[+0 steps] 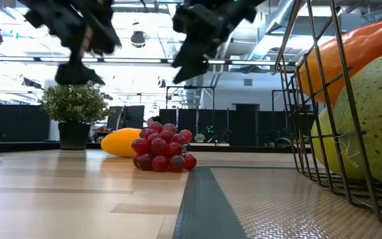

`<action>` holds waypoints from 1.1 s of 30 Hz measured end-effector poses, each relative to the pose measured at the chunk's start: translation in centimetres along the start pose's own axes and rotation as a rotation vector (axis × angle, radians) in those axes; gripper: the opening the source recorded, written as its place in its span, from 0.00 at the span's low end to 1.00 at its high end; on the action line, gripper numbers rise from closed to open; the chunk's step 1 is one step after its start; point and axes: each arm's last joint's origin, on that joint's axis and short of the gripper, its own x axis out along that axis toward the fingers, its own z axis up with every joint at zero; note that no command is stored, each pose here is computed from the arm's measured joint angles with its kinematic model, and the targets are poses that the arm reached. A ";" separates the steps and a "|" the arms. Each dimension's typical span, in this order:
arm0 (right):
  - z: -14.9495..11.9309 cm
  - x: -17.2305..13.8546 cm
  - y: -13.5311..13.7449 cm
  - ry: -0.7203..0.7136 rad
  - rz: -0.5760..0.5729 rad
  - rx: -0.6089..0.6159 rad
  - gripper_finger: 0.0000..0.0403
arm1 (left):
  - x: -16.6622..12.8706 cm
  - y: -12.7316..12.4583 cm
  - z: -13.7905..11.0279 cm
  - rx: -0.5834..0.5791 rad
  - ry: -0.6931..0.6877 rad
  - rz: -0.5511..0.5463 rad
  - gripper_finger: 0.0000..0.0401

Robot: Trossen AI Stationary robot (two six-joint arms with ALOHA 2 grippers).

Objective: Build produce basket
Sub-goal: Put the yellow mango into the wire basket

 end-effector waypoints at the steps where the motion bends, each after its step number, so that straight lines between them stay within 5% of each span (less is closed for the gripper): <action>1: 0.2 0.4 -0.2 -0.030 0.011 0.009 0.94 | -0.9 -0.3 -0.2 0.012 -0.023 -0.026 0.90; 13: 2.0 5.9 -3.6 -0.382 0.031 0.028 0.94 | -10.1 -1.5 -3.2 0.052 -0.490 -0.212 0.90; 17: 2.3 7.1 -4.9 -0.378 0.022 0.135 0.94 | -11.6 -1.3 -3.9 0.061 -0.577 -0.241 0.90; 26: 3.3 6.6 -5.5 -0.330 -0.180 0.181 0.94 | -12.5 -1.1 -4.4 0.098 -0.633 -0.245 0.90; 33: 2.5 8.0 -4.4 -0.245 -0.196 0.180 0.94 | -12.5 -1.0 -4.3 0.100 -0.676 -0.208 0.90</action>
